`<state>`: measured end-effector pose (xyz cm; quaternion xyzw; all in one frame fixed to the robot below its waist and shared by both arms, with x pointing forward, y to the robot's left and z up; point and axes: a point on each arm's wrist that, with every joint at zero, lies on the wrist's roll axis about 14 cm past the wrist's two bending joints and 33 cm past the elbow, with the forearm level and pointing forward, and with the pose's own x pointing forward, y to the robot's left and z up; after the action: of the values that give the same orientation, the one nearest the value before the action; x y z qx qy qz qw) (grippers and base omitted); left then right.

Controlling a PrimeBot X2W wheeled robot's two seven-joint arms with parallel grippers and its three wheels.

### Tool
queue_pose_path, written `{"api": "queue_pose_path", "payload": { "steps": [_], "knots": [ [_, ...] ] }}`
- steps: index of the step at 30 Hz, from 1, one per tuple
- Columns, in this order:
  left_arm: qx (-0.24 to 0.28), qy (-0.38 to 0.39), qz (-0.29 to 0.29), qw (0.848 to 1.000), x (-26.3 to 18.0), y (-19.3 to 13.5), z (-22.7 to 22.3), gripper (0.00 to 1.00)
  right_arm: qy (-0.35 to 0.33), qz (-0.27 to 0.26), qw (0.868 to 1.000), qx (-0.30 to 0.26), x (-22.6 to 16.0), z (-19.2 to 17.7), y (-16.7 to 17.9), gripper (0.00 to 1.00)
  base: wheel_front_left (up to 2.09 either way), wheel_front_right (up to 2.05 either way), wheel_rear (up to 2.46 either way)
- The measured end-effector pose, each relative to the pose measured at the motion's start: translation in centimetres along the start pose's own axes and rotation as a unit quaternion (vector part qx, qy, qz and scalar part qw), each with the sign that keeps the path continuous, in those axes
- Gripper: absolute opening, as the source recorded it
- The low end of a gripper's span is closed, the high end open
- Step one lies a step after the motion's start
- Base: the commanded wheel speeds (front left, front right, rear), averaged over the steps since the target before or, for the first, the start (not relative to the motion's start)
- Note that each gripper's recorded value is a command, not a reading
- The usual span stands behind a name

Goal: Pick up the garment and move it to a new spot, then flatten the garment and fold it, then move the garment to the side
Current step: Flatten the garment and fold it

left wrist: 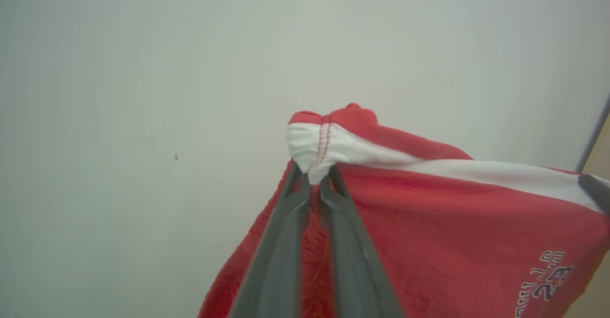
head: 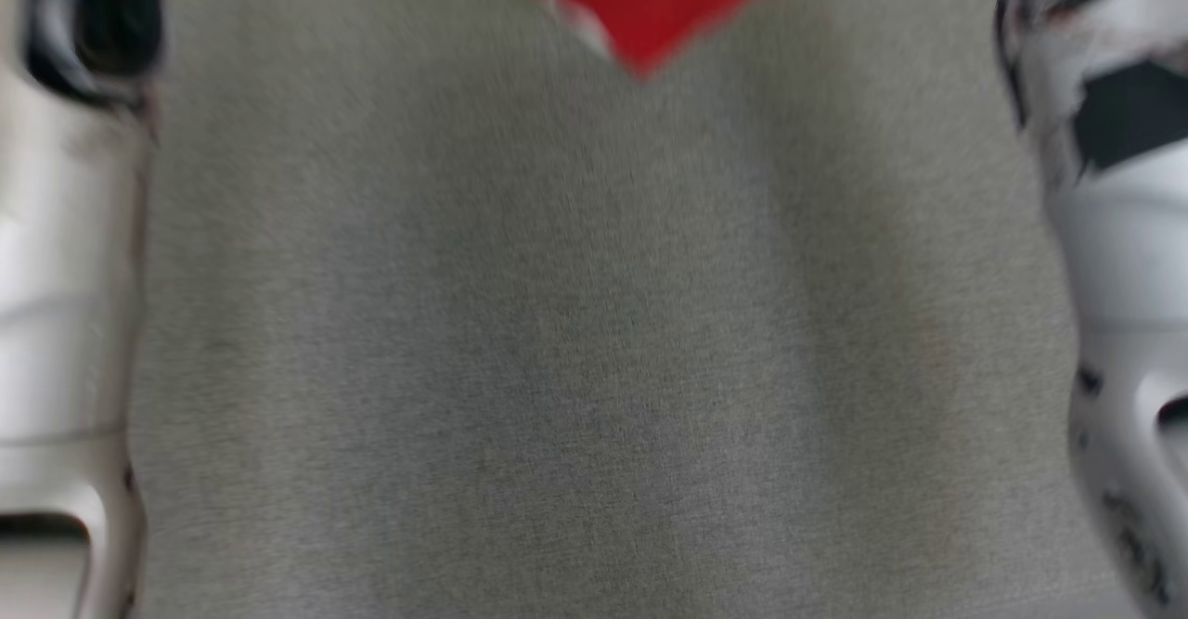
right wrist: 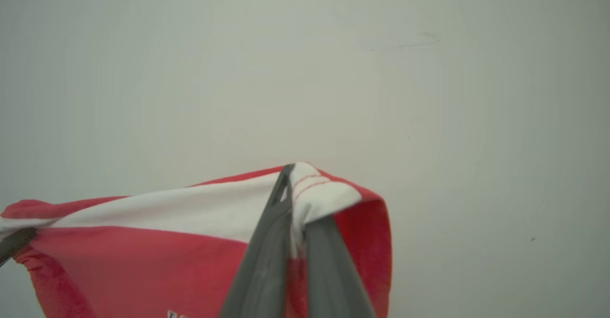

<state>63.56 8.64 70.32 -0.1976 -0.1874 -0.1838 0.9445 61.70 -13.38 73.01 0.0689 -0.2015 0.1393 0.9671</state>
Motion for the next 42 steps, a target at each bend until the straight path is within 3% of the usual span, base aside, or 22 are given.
{"api": "queue_pose_path", "payload": {
  "steps": [4,7,10,12,16,23,31,38,42],
  "knots": [
    [-0.04,-0.071,0.01,0.997,2.7,1.7,0.5,0.0,-0.076,0.002,0.996,-0.045,3.0,1.2,-1.0,0.0,0.0,0.0,0.0],
    [-0.057,-0.098,0.006,0.994,3.7,2.5,-0.3,0.0,-0.091,0.004,0.993,-0.077,4.4,0.5,-1.7,0.0,0.0,0.0,0.0],
    [-0.09,-0.104,0.027,0.99,3.6,4.9,-3.3,0.0,-0.092,0.02,0.991,-0.097,4.6,-2.0,-1.4,0.0,0.0,0.0,0.0],
    [-0.089,-0.076,0.04,0.992,2.6,6.2,-6.3,0.0,-0.042,0.024,0.994,-0.097,3.5,-6.7,-1.6,0.0,0.0,0.0,0.0],
    [-0.094,0.021,0.071,0.993,-2.1,7.3,-14.1,0.0,0.071,0.034,0.993,-0.09,-0.8,-15.2,-1.8,0.0,0.0,0.0,0.0],
    [-0.136,0.131,0.093,0.978,-12.2,4.4,-20.1,0.0,0.182,0.086,0.978,-0.057,-9.5,-19.8,0.0,0.0,0.0,0.0,0.0],
    [-0.136,0.201,0.095,0.966,-21.5,0.9,-19.2,0.0,0.316,0.085,0.945,-0.025,-19.4,-17.6,-1.6,0.0,0.0,0.0,0.0],
    [-0.111,0.252,0.087,0.957,-28.0,-1.5,-18.1,0.0,0.427,0.078,0.901,0.0,-27.8,-16.1,-1.1,0.0,0.0,0.0,0.0],
    [-0.104,0.266,0.087,0.954,-31.2,-2.7,-17.1,0.0,0.466,0.067,0.882,0.026,-32.1,-15.5,-0.4,0.0,0.0,0.0,0.0]
  ]
}}
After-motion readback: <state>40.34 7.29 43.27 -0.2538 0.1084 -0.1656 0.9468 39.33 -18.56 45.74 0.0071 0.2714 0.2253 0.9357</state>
